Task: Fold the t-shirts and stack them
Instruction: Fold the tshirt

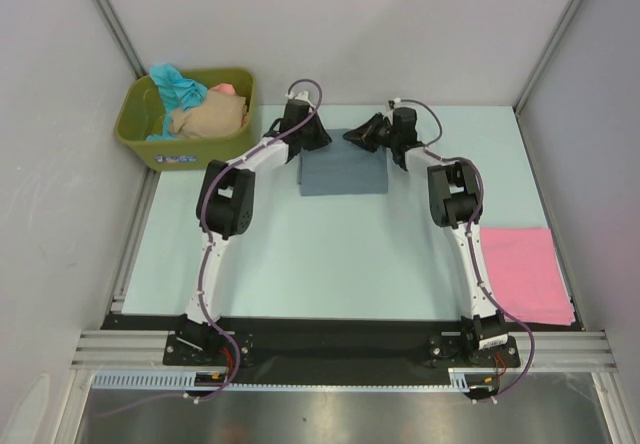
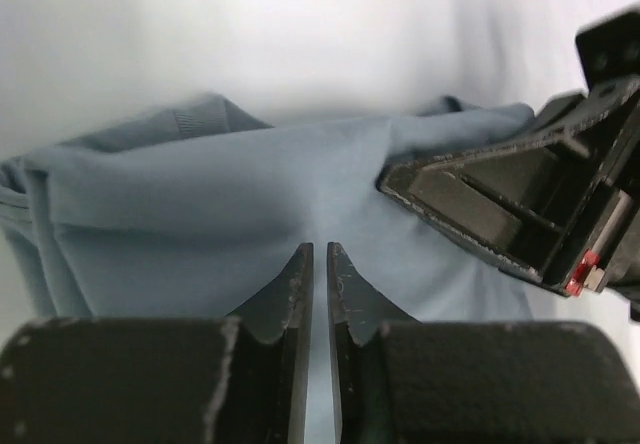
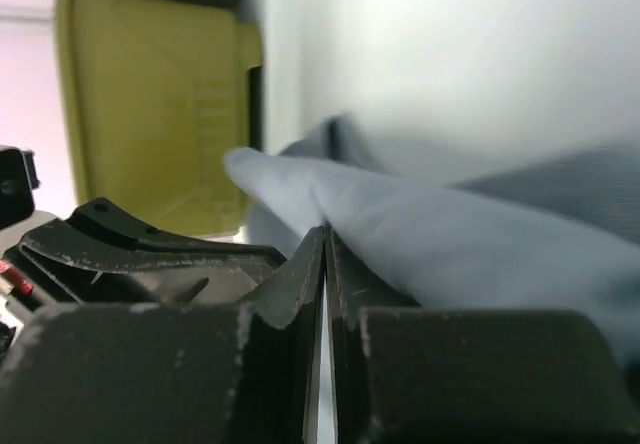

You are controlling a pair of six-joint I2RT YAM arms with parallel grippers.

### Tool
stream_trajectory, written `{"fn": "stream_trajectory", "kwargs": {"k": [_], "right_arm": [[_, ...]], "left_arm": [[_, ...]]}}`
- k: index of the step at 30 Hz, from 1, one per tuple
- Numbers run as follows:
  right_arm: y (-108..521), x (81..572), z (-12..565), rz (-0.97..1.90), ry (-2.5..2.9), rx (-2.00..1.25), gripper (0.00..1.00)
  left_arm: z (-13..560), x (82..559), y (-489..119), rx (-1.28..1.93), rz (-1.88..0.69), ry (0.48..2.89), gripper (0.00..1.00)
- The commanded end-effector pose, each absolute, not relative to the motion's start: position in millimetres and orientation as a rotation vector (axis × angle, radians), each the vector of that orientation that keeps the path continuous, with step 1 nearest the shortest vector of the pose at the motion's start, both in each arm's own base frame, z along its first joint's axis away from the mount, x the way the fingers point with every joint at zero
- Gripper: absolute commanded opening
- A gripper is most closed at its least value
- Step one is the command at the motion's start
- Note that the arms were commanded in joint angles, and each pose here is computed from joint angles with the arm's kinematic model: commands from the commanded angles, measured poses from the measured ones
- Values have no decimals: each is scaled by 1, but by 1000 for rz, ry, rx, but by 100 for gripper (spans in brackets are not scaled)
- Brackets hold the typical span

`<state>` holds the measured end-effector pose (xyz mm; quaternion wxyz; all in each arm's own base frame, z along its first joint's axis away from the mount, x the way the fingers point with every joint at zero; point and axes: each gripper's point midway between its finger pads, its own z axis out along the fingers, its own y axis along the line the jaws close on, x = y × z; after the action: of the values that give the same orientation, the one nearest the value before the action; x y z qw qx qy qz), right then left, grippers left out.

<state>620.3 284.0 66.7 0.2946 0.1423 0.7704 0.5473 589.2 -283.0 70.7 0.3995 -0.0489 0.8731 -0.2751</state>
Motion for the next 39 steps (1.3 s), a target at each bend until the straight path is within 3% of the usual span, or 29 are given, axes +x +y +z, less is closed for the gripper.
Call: {"fn": "stream_trajectory", "kwargs": {"k": [1, 11, 20, 34, 39], "right_arm": [[273, 640, 61, 1420, 1935, 455, 6], [231, 672, 36, 1258, 1903, 679, 10], [203, 672, 12, 1179, 1942, 878, 10], [142, 692, 21, 1275, 1804, 1048, 17], [154, 694, 66, 1372, 1849, 877, 23]], "left_arm": [[82, 616, -283, -224, -764, 2079, 14], [54, 649, -241, -540, -779, 2044, 21], [35, 659, -219, -709, -828, 2055, 23], [55, 670, -222, -577, -802, 2042, 26], [89, 658, -233, -422, -736, 2062, 41]]}}
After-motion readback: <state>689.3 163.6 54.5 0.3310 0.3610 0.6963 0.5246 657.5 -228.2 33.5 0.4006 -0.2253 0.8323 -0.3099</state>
